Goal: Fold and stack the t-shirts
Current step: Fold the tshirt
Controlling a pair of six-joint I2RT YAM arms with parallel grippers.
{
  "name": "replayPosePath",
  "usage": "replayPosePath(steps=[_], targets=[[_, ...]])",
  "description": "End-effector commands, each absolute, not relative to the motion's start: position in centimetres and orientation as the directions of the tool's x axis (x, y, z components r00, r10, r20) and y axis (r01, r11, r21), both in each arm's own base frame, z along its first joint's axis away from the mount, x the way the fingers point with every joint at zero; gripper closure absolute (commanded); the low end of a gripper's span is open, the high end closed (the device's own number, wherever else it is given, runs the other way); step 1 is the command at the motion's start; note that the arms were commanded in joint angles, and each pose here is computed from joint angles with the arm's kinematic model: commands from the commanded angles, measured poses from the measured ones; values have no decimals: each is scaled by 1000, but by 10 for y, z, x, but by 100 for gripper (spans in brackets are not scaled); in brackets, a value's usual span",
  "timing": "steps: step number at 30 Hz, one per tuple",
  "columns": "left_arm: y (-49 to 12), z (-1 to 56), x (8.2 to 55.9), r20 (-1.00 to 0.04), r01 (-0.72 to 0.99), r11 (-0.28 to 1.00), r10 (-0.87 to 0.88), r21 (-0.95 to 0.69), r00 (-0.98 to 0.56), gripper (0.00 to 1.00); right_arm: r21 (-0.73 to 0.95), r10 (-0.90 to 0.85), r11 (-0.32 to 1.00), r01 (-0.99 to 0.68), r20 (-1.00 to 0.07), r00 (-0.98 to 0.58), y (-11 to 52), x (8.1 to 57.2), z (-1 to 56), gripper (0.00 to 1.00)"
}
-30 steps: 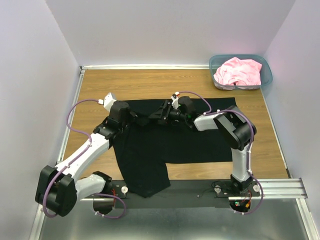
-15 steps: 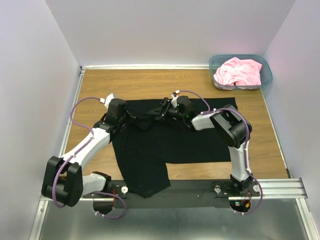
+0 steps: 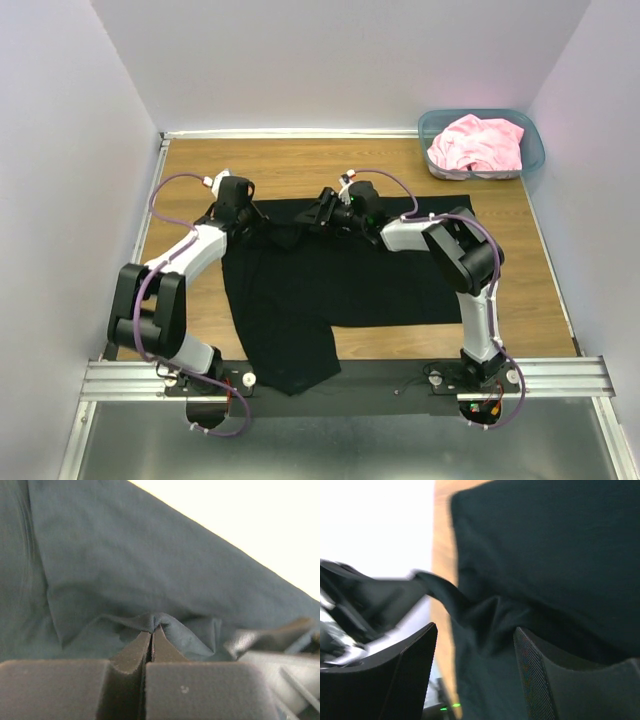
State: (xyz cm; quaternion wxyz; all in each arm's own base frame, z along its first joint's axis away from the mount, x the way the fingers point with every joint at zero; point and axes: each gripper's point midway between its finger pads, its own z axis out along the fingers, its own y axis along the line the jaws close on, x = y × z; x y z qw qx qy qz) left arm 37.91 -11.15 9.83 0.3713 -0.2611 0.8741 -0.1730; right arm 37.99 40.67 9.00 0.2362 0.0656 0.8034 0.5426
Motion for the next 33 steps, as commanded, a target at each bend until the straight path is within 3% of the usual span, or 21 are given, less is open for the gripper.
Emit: replayPosePath(steps=[1, 8, 15, 22, 33], targets=[[-111, 100, 406, -578, -286, 823, -553, -491, -599, 100, 794, 324, 578, -190, -436, -840, 389, 397, 74, 30], [-122, 92, 425, -532, -252, 826, -527, -504, -663, 100, 571, 141, 750, -335, -633, -762, 360, 403, 76, 32], [-124, 83, 433, -517, -247, 839, -503, -486, -692, 100, 400, -62, 751, -526, -750, -658, 371, 387, 88, 41], [-123, 83, 435, -517, -242, 843, -495, -481, -698, 100, 142, -261, 771, -621, -819, -512, 402, 383, 84, 43], [-119, 79, 432, -508, -247, 848, -488, -469, -710, 100, 56, -345, 743, -667, -821, -454, 441, 382, 66, 49]])
